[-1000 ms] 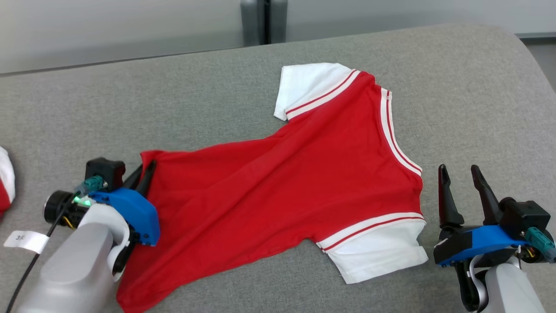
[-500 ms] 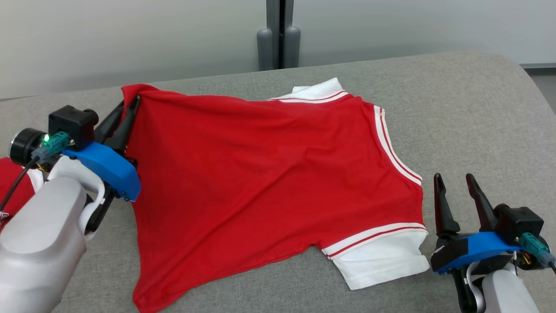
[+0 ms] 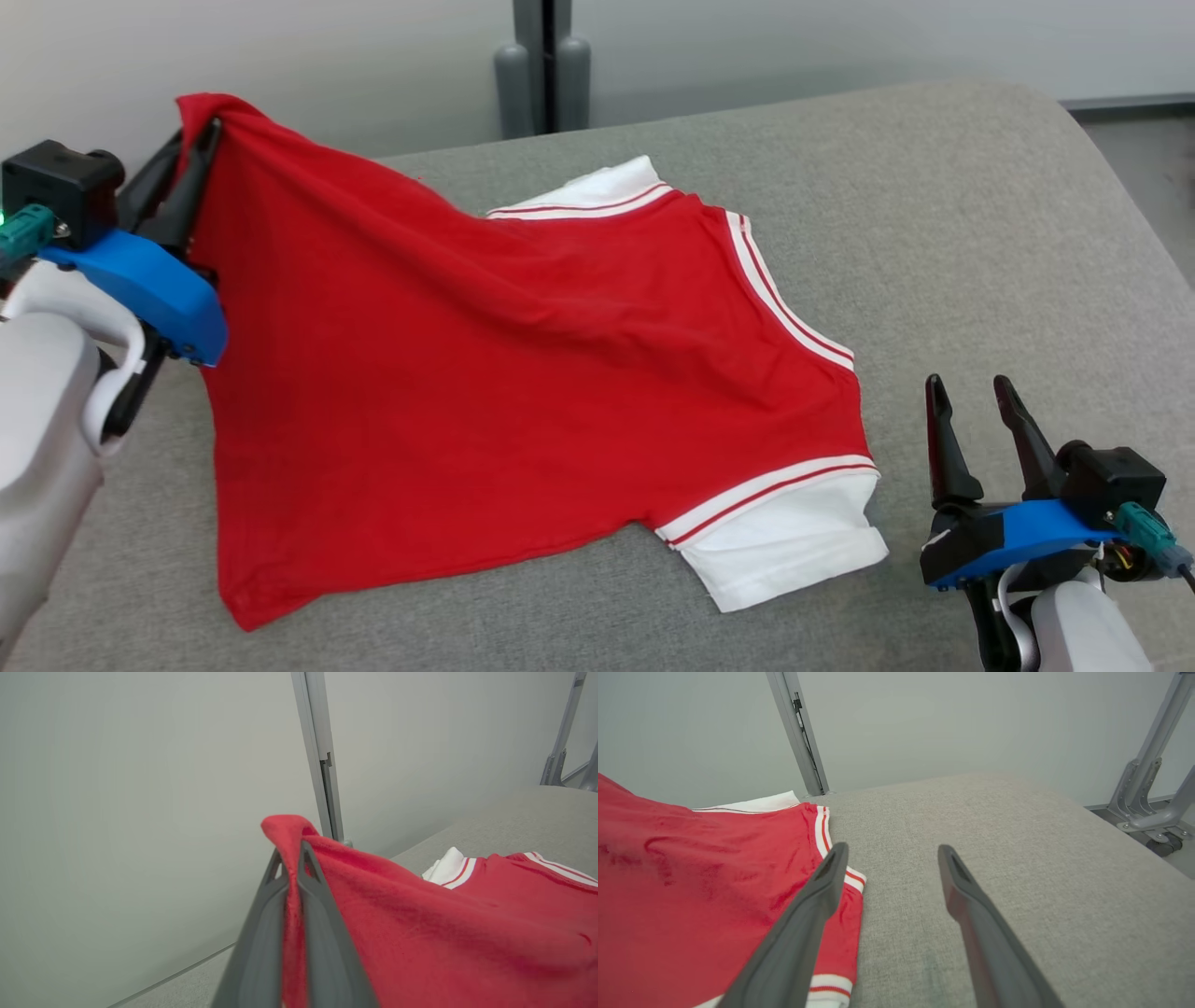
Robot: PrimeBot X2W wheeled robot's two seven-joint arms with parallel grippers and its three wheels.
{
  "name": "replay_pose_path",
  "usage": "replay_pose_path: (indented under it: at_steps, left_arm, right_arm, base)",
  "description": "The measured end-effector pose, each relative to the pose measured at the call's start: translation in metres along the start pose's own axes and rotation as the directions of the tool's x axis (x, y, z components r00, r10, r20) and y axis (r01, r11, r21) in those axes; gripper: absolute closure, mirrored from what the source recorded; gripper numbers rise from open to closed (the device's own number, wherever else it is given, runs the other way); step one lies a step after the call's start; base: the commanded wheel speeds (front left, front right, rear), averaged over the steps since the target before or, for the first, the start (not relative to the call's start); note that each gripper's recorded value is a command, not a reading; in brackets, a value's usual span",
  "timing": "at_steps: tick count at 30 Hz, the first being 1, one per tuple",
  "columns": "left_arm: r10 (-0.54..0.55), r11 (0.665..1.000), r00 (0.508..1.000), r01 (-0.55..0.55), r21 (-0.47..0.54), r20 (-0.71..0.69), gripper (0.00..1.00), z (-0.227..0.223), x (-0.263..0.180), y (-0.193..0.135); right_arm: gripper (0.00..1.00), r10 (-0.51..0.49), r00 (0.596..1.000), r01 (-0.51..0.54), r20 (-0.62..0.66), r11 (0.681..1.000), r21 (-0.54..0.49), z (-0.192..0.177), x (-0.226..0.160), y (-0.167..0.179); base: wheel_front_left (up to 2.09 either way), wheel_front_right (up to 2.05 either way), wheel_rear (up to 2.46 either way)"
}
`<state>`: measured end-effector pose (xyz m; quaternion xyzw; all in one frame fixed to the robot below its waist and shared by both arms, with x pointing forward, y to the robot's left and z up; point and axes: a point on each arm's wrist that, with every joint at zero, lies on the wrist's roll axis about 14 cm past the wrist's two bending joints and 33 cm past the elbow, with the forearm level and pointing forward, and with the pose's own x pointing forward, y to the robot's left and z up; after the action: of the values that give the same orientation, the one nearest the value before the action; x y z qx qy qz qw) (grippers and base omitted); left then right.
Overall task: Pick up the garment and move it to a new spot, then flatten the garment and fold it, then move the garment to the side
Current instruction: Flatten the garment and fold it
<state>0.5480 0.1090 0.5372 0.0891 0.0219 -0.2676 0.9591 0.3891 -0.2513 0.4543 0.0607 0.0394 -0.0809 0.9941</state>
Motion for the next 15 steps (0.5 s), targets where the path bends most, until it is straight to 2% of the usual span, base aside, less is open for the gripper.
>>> replay_pose_path:
  at_steps: [7, 8, 9, 15]
  left_arm:
    - [0.023, 1.000, 0.999, -0.023, 0.001, -0.041, 1.00, -0.024, 0.018, 0.010]
    - [0.028, 1.000, 0.998, -0.028, 0.000, -0.056, 0.76, -0.030, 0.019, 0.012]
    - [0.037, 0.999, 0.996, -0.038, -0.005, -0.076, 0.01, -0.037, 0.019, 0.014]
    - [0.075, 0.996, 0.988, -0.081, -0.038, -0.134, 0.00, -0.066, 0.010, 0.019]
  right_arm:
    - [0.00, -0.050, 0.999, 0.050, -0.019, 0.999, 0.001, -0.006, -0.002, -0.017]
    - [0.00, -0.054, 0.998, 0.054, -0.021, 0.999, 0.000, -0.007, -0.003, -0.018]
    - [0.00, -0.056, 0.998, 0.056, -0.021, 0.998, -0.001, -0.007, -0.002, -0.019]
    - [0.00, -0.057, 0.998, 0.057, -0.014, 0.998, 0.002, -0.005, 0.001, -0.019]
  base:
    - [0.00, 0.00, 0.00]
    - [0.00, 0.00, 0.00]
    - [0.00, 0.00, 0.00]
    - [0.00, 0.00, 0.00]
